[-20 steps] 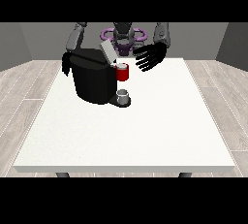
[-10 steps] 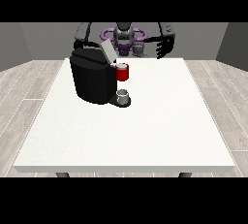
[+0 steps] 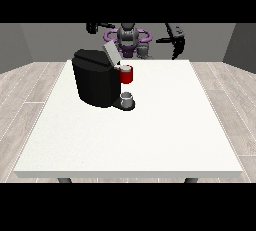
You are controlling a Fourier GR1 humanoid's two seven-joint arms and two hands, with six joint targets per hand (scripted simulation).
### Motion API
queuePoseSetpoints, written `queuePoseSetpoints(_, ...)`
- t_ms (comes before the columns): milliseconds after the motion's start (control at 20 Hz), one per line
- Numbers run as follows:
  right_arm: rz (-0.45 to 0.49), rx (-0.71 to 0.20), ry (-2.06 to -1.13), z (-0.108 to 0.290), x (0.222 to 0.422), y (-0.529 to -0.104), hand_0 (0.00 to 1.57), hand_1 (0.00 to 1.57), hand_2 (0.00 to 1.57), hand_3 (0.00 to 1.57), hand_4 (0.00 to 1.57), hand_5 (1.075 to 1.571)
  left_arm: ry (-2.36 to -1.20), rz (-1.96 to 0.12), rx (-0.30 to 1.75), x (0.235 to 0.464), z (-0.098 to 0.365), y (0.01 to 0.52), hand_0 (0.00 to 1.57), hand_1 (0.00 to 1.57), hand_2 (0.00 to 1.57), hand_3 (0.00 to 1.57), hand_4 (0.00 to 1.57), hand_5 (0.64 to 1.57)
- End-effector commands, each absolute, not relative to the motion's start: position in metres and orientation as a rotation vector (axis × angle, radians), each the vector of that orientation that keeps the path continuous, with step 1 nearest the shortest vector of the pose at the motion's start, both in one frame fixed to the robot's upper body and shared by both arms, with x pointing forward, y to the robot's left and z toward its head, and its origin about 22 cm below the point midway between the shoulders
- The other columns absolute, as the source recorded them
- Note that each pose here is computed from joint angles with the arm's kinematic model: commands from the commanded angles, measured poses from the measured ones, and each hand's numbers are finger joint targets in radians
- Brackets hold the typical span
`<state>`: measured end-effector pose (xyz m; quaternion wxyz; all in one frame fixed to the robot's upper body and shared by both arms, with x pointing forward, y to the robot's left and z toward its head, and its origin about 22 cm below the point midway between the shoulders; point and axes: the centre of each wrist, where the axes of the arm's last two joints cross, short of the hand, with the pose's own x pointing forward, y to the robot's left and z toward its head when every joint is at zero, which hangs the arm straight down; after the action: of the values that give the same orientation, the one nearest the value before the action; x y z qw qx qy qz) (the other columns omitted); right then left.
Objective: Insert the coffee pod into the coffee machine and close the lid
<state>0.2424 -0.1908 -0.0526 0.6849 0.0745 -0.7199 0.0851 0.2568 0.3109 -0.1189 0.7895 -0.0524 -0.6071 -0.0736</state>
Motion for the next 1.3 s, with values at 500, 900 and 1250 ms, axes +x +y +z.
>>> queuePoseSetpoints(500,0.215,0.019,-1.836,0.017,0.256,-0.169,0.00,0.00,0.00,0.00,0.37,1.571,-1.507,-0.195,-0.205,0.256,-0.090,0.302,0.00,0.00,0.00,0.00,0.21,1.571)
queuePoseSetpoints(900,0.284,-0.131,-1.927,0.048,0.301,-0.158,0.00,0.00,0.00,0.00,0.20,1.571,-1.648,-0.226,-0.227,0.262,-0.081,0.293,0.00,0.00,0.00,0.00,0.20,1.571)
queuePoseSetpoints(1250,0.184,-0.183,-1.887,0.050,0.332,-0.190,0.00,0.00,0.00,0.00,0.35,1.571,-1.691,-0.261,-0.247,0.244,-0.072,0.280,0.00,0.00,0.00,0.00,0.28,1.571)
